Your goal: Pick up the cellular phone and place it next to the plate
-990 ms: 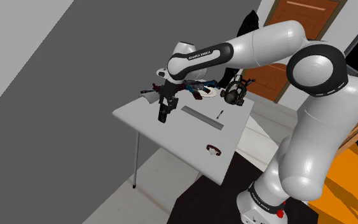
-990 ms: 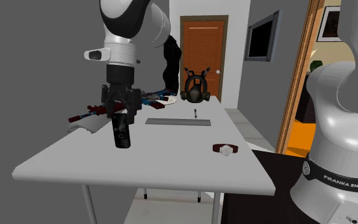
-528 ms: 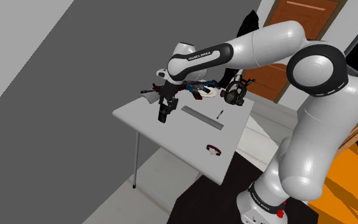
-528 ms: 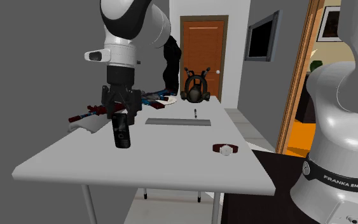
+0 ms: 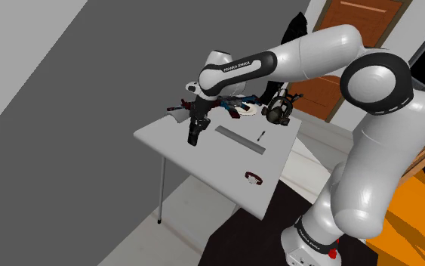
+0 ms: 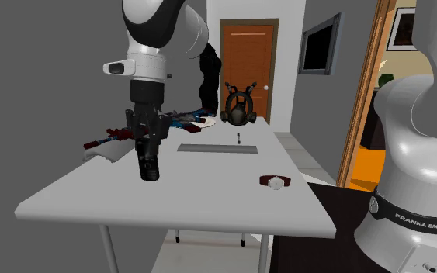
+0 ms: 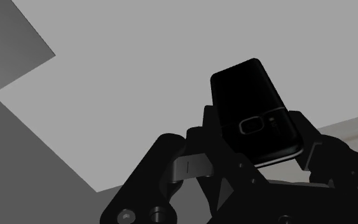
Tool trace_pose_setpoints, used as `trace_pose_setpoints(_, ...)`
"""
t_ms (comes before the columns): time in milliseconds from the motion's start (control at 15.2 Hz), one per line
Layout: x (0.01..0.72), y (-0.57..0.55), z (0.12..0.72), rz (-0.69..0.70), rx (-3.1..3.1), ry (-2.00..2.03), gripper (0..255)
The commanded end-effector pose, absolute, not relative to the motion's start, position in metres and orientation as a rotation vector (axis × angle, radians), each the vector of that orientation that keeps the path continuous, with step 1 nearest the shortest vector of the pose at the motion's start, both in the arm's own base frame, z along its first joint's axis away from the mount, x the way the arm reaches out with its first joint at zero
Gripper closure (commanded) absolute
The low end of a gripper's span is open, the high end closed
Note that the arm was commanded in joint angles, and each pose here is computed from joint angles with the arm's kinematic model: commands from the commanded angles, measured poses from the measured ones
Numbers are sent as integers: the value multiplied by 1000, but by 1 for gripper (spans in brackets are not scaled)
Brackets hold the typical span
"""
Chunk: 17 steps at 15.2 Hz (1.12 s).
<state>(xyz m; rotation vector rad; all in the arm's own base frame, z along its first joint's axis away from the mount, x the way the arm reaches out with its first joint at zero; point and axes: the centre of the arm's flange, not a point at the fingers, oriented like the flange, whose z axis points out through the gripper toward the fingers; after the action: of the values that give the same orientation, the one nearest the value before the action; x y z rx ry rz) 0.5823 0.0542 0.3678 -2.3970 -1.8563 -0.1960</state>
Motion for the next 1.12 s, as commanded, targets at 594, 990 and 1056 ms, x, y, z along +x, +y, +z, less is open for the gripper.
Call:
trace_pose_setpoints(594, 582, 54, 410, -196, -2397, -1856, 255)
trace_pose_setpoints(990, 582, 54, 442, -196, -2397, -1856, 255)
trace_pose_setpoints(1056, 582, 54, 447, -196, -2397, -1856, 255)
